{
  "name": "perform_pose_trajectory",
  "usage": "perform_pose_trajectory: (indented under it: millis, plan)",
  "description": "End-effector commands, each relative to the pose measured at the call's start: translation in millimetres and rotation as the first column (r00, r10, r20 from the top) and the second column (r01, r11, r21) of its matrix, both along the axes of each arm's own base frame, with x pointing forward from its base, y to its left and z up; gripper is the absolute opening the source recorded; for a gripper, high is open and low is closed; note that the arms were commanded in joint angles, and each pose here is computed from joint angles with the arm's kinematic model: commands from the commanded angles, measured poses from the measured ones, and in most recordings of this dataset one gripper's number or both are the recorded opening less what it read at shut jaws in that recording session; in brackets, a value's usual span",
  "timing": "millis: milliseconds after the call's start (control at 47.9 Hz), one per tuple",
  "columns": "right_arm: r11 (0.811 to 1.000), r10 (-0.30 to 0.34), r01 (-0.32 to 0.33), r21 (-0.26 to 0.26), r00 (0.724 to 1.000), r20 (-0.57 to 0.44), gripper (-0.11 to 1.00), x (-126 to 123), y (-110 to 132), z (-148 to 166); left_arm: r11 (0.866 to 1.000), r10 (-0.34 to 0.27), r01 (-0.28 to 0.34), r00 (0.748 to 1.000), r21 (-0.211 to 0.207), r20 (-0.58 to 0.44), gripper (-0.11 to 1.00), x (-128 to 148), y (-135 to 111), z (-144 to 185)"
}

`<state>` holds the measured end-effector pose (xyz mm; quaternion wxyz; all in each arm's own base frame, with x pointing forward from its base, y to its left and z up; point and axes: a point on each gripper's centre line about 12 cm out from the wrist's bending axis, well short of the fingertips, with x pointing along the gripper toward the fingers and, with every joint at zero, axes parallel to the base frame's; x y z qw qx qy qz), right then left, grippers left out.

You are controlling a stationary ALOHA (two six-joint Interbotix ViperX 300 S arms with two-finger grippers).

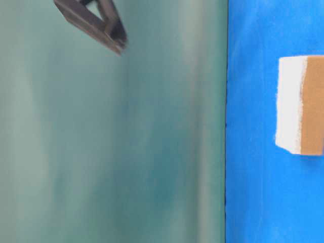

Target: Hand over the sponge with the left arm and wipe it with the right arm.

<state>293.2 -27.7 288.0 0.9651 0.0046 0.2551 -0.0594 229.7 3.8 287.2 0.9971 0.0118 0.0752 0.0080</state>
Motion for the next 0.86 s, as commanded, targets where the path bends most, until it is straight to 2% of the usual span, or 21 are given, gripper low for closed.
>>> perform_pose_trajectory:
  millis: [0,250,459,710,835]
  plan:
    - [1.0,-0.001,0.001,-0.002,0.998,0.065,0.74,-17.3,1.6,18.8,1.0,-0.003,0.003,1.0,0.0,0.023,0.68,-9.4,-0.6,10.0]
    - [1.0,-0.008,0.01,-0.01,0.989,0.146,0.74,-72.6,4.7,29.1,1.0,-0.009,0.009,1.0,0.008,-0.002,0.68,-42.4,-1.7,16.3]
    - [1.0,-0.012,0.013,-0.007,0.982,0.189,0.74,-119.3,8.1,3.9,1.0,-0.011,0.01,1.0,0.01,0.029,0.68,-70.8,-2.2,2.8]
    - [0.999,-0.017,0.008,0.042,0.977,0.212,0.74,-148.6,12.6,-38.1,1.0,-0.01,0.01,0.999,0.002,0.042,0.68,-89.5,-2.5,-22.5]
    - [0.997,-0.018,-0.001,0.074,0.966,0.257,0.73,-150.3,14.7,-39.8,1.0,-0.009,0.009,0.999,-0.006,0.034,0.68,-92.4,-2.6,-32.6]
